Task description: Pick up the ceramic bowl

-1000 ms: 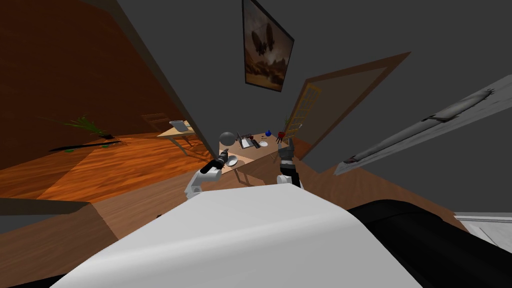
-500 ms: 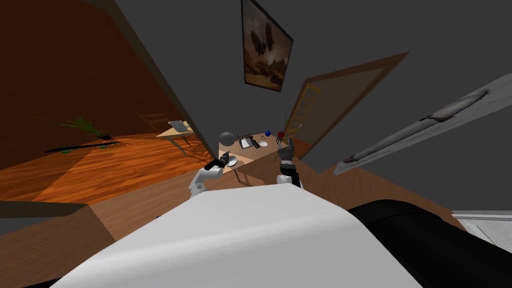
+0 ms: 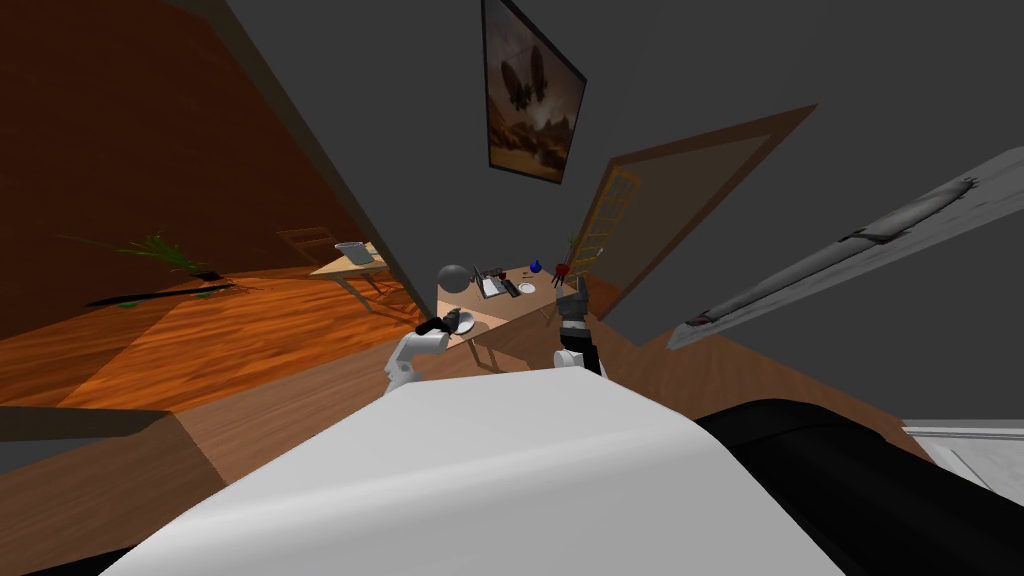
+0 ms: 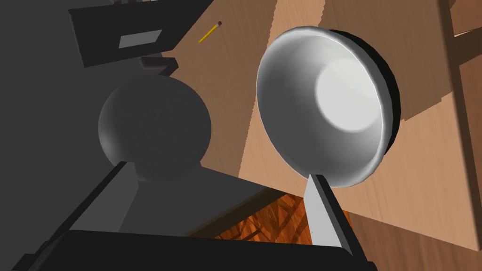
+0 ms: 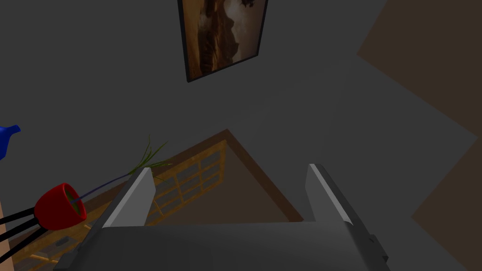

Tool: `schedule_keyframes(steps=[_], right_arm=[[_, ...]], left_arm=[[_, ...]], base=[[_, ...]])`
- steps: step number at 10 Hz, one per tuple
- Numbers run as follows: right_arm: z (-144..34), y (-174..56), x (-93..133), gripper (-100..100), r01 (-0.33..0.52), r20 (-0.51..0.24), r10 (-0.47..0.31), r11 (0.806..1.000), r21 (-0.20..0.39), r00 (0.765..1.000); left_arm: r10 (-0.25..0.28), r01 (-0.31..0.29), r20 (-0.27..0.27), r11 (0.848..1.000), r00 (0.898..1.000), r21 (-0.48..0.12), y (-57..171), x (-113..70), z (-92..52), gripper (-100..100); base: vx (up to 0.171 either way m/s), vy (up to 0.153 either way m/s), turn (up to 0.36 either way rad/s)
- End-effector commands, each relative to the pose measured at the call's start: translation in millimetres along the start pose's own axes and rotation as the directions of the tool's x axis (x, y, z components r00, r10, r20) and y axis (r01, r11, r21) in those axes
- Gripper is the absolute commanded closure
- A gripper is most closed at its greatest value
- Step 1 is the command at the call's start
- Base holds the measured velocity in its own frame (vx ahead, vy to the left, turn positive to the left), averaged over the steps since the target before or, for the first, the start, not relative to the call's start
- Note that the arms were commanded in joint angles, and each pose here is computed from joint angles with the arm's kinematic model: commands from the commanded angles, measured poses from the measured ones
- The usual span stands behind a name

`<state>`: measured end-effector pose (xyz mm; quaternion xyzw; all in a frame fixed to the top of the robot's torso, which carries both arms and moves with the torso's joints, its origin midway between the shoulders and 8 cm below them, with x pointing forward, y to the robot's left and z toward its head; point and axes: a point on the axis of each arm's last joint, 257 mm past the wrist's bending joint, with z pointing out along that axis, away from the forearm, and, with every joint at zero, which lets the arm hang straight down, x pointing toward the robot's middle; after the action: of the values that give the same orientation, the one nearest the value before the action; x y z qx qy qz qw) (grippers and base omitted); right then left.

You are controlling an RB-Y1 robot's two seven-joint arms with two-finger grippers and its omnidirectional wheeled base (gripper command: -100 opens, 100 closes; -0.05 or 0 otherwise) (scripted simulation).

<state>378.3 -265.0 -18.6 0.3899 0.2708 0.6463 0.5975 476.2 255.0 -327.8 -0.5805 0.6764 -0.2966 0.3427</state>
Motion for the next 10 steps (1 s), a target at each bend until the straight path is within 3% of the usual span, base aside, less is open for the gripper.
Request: schedule_keyframes(steps=[1, 4, 6, 7, 10], right_arm=[[0.0, 0.0, 0.0, 0, 0.0, 0.0, 0.0, 1.0, 0.0, 1.0], [0.0, 0.0, 0.0, 0, 0.0, 0.0, 0.0, 1.0, 0.0, 1.0], [0.0, 0.0, 0.0, 0, 0.0, 0.0, 0.0, 1.0, 0.0, 1.0], [0.0, 0.0, 0.0, 0, 0.0, 0.0, 0.0, 1.0, 0.0, 1.0], [0.0, 0.0, 0.0, 0, 0.0, 0.0, 0.0, 1.0, 0.0, 1.0]], left_arm=[[0.003, -0.003, 0.0, 0.998, 1.0, -0.06, 13.8, -0.1, 5.8, -100], [0.004, -0.004, -0.001, 0.992, 1.0, -0.124, 29.4, 0.6, 9.9, -100], [0.007, -0.007, 0.001, 0.977, 1.0, -0.215, 51.9, 1.1, 16.3, -100], [0.007, -0.007, -0.001, 0.974, 1.0, -0.228, 55.4, 1.5, 15.5, -100], [0.007, -0.007, -0.002, 0.931, 1.0, -0.364, 91.5, 3.9, 18.3, -100]], base=[[0.018, 0.011, -0.005], [0.018, 0.013, -0.005], [0.034, 0.017, -0.007], [0.035, 0.021, -0.004], [0.045, 0.029, -0.007]])
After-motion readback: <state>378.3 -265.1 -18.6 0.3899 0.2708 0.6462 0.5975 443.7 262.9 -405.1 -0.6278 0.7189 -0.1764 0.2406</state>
